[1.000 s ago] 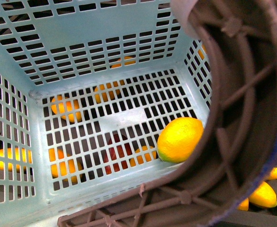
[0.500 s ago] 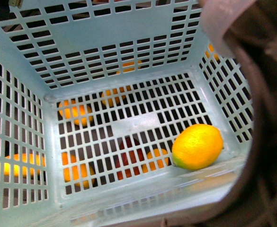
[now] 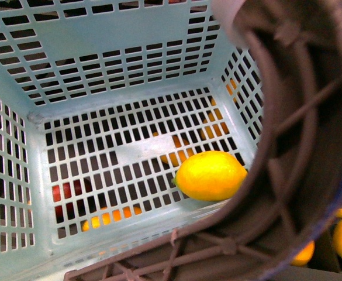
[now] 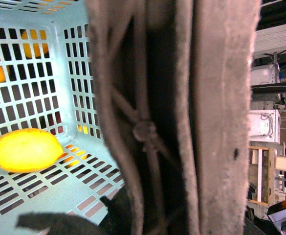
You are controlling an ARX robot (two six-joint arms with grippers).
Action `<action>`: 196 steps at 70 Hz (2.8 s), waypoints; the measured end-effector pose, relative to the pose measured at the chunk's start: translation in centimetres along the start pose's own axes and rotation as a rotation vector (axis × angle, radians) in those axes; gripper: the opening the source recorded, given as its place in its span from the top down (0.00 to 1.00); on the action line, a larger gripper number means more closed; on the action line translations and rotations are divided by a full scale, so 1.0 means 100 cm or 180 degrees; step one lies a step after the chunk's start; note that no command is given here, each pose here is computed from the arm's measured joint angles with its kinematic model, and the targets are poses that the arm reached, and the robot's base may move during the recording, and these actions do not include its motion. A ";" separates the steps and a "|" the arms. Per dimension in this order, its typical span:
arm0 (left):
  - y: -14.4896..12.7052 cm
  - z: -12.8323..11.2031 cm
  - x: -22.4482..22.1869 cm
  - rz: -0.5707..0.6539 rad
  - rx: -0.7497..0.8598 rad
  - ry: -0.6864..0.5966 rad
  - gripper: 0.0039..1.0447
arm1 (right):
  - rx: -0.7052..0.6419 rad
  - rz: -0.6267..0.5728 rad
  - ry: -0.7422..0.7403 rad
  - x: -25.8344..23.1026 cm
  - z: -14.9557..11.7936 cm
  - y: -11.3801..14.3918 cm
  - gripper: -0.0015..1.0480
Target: Pick lemon and mango into basket
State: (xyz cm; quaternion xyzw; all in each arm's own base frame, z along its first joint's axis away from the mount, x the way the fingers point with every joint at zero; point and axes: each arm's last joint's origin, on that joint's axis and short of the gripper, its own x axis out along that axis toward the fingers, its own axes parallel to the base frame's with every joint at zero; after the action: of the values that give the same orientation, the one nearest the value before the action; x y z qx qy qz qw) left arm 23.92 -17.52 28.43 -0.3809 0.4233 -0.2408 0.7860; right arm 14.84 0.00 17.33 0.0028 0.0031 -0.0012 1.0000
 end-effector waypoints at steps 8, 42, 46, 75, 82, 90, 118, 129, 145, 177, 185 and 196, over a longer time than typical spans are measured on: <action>0.000 0.000 0.000 -0.0003 -0.0003 0.0006 0.87 | 0.0000 0.0007 0.0009 0.000 0.000 0.000 0.08; 0.000 0.000 0.000 -0.0006 0.0010 0.0011 0.87 | 0.0000 0.0002 0.0007 0.000 0.000 0.000 0.08; 0.000 0.000 0.000 -0.0007 0.0010 0.0012 0.87 | 0.0000 0.0001 0.0007 0.000 0.000 0.000 0.08; 0.001 0.002 -0.001 0.0002 0.0011 -0.0013 0.87 | 0.0208 -0.1326 0.1084 0.021 -0.012 -0.035 0.08; 0.001 0.001 -0.001 -0.0014 0.0006 0.0010 0.87 | 0.0018 -0.1172 0.1254 0.038 -0.029 -0.064 0.08; 0.000 0.001 -0.001 -0.0016 0.0011 0.0016 0.87 | -0.0364 -0.0782 0.1554 0.064 -0.053 -0.104 0.08; 0.000 0.001 -0.001 -0.0008 0.0012 0.0004 0.87 | -0.1358 0.0494 0.2800 0.101 -0.171 -0.124 0.08; 0.000 0.001 -0.001 -0.0011 0.0012 0.0008 0.87 | -0.1599 0.0821 0.2870 0.132 -0.194 -0.115 0.08; 0.000 0.001 -0.001 -0.0005 0.0013 -0.0001 0.87 | -0.1752 0.0920 0.2872 0.166 -0.206 -0.110 0.08; 0.000 0.001 -0.001 -0.0008 0.0012 0.0004 0.87 | -0.1800 0.0893 0.2872 0.212 -0.220 -0.117 0.08; 0.000 0.001 -0.001 -0.0007 0.0012 0.0002 0.87 | -0.1773 0.0879 0.2900 0.216 -0.225 -0.115 0.08; 0.000 0.001 -0.001 -0.0006 0.0013 0.0000 0.87 | -0.1692 0.0893 0.2939 0.219 -0.236 -0.109 0.08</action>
State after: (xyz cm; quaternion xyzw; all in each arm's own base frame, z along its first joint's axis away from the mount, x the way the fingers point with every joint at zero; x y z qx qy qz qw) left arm 23.94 -17.44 28.47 -0.3796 0.4224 -0.2424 0.7865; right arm 36.60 -10.83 -6.45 -0.2492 0.4413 0.1344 0.8515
